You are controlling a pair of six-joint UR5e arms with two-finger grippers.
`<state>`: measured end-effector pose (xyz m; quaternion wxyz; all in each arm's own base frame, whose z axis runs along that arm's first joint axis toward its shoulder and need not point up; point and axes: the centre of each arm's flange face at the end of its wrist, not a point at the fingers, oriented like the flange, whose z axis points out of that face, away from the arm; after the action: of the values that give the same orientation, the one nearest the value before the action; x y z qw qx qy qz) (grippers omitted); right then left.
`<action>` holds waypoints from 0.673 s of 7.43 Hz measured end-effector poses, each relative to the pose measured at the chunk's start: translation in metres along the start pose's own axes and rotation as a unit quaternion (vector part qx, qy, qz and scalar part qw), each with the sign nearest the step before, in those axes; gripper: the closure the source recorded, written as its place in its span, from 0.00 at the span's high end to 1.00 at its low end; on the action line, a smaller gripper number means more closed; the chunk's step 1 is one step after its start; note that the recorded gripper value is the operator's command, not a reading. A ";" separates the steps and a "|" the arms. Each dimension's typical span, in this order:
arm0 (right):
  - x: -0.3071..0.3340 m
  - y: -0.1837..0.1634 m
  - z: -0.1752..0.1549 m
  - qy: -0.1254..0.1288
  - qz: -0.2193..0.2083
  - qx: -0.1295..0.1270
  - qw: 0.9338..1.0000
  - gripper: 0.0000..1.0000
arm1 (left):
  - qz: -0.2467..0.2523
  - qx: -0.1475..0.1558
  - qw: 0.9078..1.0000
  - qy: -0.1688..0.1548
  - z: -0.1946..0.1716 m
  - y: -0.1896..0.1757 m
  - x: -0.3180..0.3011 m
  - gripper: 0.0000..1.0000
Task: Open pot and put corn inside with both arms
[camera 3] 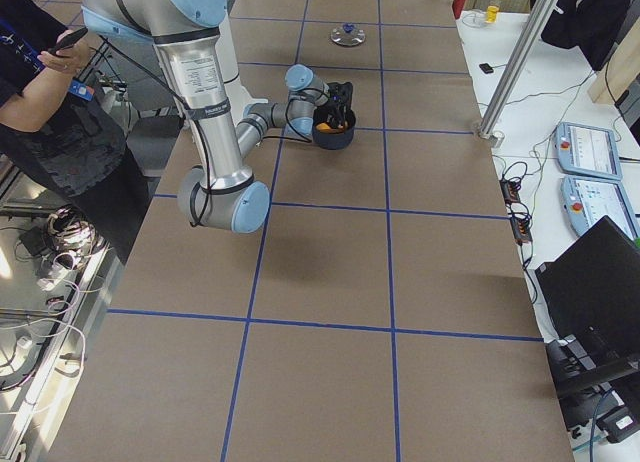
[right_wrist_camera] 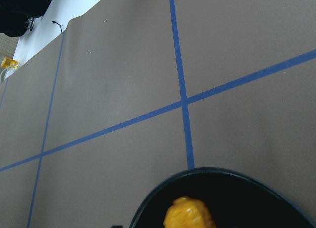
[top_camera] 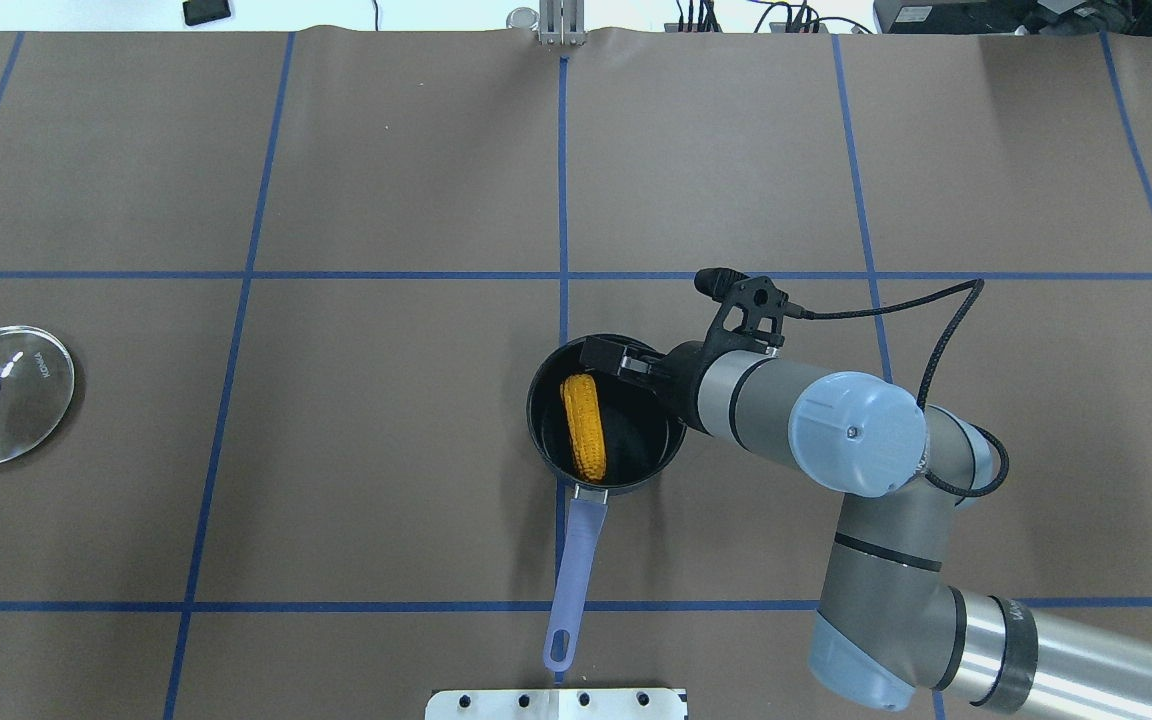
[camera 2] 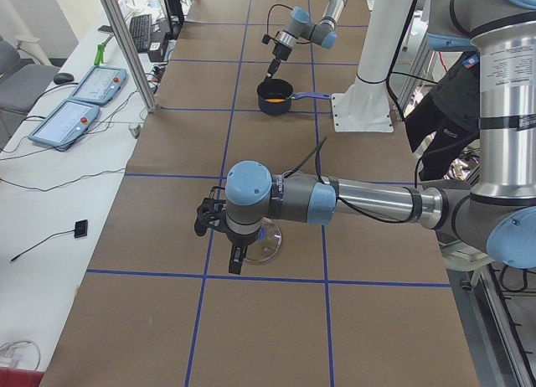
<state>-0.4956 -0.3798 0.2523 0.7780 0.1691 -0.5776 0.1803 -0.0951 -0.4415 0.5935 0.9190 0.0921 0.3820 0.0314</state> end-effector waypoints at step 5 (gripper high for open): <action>0.077 -0.197 -0.035 0.200 -0.109 -0.064 0.972 1.00 | -0.006 -0.005 1.000 0.001 0.004 0.013 0.000 0.98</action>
<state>-0.3520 -0.5297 0.3053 0.9017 0.1414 -0.3990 0.0877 -0.0925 -0.4289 0.5989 0.9191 0.0855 0.3836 0.0278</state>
